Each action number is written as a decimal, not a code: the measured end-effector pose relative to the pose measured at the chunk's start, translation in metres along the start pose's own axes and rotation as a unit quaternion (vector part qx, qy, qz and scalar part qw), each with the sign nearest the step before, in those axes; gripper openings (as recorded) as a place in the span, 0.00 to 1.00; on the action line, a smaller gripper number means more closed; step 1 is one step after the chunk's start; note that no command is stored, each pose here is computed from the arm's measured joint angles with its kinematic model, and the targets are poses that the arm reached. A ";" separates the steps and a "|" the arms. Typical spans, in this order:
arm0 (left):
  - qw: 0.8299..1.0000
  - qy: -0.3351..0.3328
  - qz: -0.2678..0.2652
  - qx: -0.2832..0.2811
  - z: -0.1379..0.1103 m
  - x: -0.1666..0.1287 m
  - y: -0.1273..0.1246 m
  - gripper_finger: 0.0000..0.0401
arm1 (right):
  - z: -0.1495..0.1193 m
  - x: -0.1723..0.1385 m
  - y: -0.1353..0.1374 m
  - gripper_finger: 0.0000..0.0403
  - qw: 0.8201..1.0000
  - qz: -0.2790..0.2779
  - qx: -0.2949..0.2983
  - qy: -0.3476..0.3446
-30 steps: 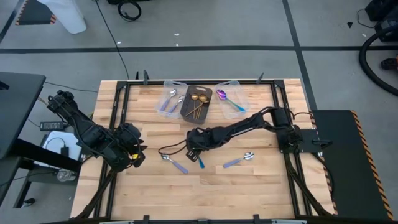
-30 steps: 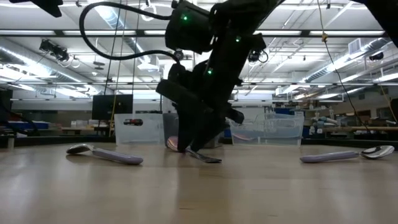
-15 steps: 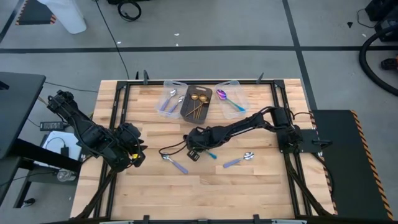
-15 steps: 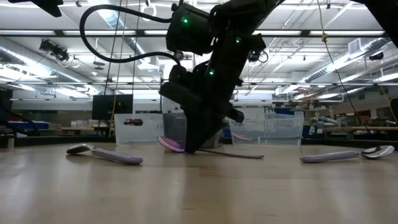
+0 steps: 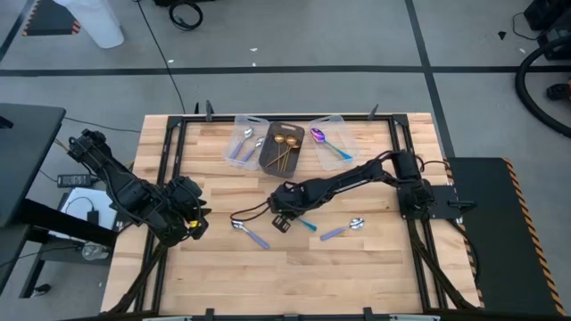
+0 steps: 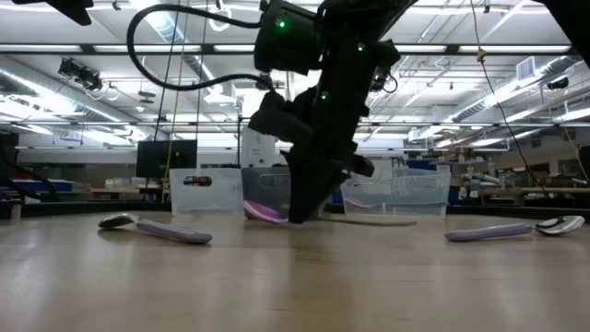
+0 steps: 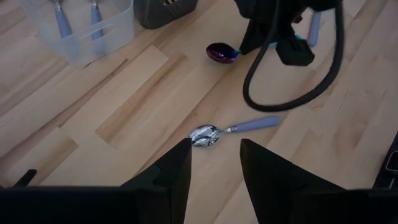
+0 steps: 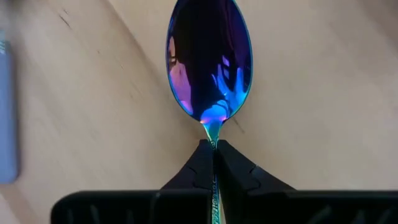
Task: Sort silverware by color (type)
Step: Put the blue spoon into the right transparent bin
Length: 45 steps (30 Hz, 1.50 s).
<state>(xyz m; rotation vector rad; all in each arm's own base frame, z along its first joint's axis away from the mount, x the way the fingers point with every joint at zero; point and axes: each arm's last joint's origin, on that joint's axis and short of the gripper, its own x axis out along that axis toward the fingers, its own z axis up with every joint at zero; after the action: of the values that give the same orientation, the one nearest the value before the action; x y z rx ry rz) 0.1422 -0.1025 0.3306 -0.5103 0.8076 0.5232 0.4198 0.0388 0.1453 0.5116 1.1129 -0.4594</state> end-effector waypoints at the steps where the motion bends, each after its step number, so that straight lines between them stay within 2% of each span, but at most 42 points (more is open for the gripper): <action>1: 1.000 0.000 0.000 0.000 0.000 0.000 0.000 0.36 | 0.002 -0.003 -0.001 0.03 1.000 0.000 0.001 -0.002; 14: 1.000 0.000 0.001 0.008 0.000 0.000 0.000 0.36 | 0.004 -0.022 -0.004 0.03 1.000 -0.002 -0.002 0.001; 22: 1.000 0.000 0.001 0.010 0.000 0.000 0.000 0.36 | 0.017 -0.055 -0.016 0.03 0.999 -0.025 -0.003 -0.048; 29: 1.000 0.000 0.001 0.010 0.000 0.000 0.000 0.36 | 0.032 -0.095 -0.045 0.03 0.989 -0.105 0.010 -0.107; 33: 1.000 0.000 0.001 0.010 0.000 0.000 0.000 0.36 | 0.037 -0.114 -0.065 0.03 0.981 -0.156 0.002 -0.118; 42: 1.000 -0.007 0.002 0.012 0.000 0.000 0.000 0.36 | 0.052 -0.130 -0.117 0.03 0.974 -0.212 0.004 -0.072; 45: 1.000 -0.015 0.004 0.013 0.001 0.000 0.000 0.36 | 0.059 -0.130 -0.134 0.03 0.976 -0.209 0.008 -0.054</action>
<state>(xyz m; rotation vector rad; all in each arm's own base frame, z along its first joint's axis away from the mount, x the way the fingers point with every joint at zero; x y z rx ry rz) 0.1425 -0.1019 0.3309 -0.4755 0.7878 0.5255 0.3349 -0.0909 0.2651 0.2592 1.1122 -0.8531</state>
